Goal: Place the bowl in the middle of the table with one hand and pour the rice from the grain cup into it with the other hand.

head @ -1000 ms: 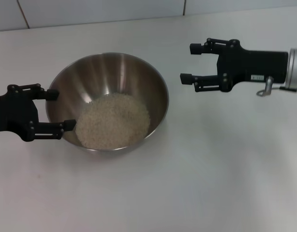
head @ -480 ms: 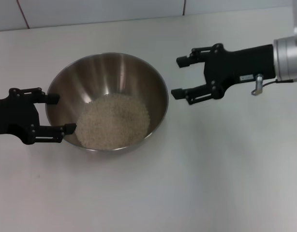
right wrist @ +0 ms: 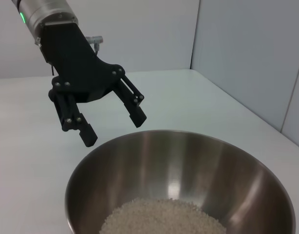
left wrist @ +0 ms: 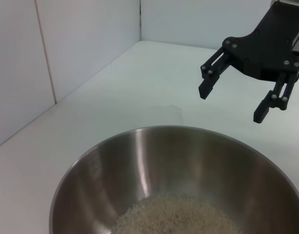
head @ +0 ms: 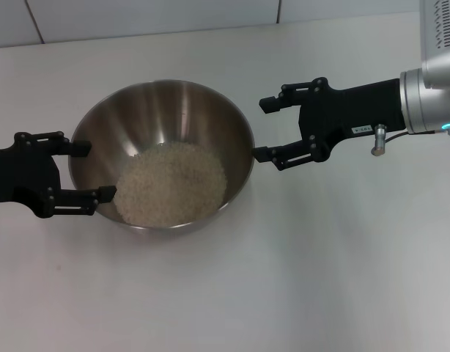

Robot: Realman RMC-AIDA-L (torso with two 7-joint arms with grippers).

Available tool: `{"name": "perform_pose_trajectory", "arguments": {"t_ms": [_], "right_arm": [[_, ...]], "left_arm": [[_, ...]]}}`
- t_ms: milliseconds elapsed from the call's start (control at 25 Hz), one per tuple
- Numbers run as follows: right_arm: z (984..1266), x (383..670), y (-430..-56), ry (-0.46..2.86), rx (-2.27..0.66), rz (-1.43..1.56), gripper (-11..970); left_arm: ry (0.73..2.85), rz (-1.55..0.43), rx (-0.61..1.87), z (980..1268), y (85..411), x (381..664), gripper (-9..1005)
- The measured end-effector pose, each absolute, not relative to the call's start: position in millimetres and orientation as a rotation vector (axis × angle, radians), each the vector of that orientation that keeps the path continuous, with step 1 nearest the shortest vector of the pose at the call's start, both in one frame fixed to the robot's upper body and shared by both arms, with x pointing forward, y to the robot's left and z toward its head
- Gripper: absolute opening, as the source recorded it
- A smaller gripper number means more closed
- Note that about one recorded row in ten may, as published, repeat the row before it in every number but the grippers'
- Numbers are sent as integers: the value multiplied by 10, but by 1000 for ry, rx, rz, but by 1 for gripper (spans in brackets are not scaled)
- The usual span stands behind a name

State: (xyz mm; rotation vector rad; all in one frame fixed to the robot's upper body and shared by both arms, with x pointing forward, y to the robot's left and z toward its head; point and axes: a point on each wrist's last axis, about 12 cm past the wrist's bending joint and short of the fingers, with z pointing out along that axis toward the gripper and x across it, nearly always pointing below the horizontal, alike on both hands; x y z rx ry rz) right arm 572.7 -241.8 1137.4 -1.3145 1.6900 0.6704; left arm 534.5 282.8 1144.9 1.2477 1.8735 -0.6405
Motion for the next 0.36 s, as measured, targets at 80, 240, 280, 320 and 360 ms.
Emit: {"name": "perform_pose_trajectory", "arguments": {"t_ms": [80, 240, 280, 320, 360], "right_arm": [[11372, 5726, -2419, 1691, -1314, 670, 814], [11362, 5721, -2422, 1695, -1311, 672, 814], [11360, 5720, -2421, 1695, -1311, 673, 814], [11358, 5720, -2421, 1696, -1310, 674, 814], [11357, 5720, -2420, 1696, -1309, 674, 814]], "left_arm": [[1873, -641, 1248, 11449, 2828, 5344, 834], [1873, -642, 1249, 11448, 2827, 5343, 834], [1873, -642, 1249, 11448, 2827, 5343, 834], [1873, -642, 1249, 11448, 2826, 5342, 834], [1872, -643, 1249, 11449, 2826, 5342, 834]]}}
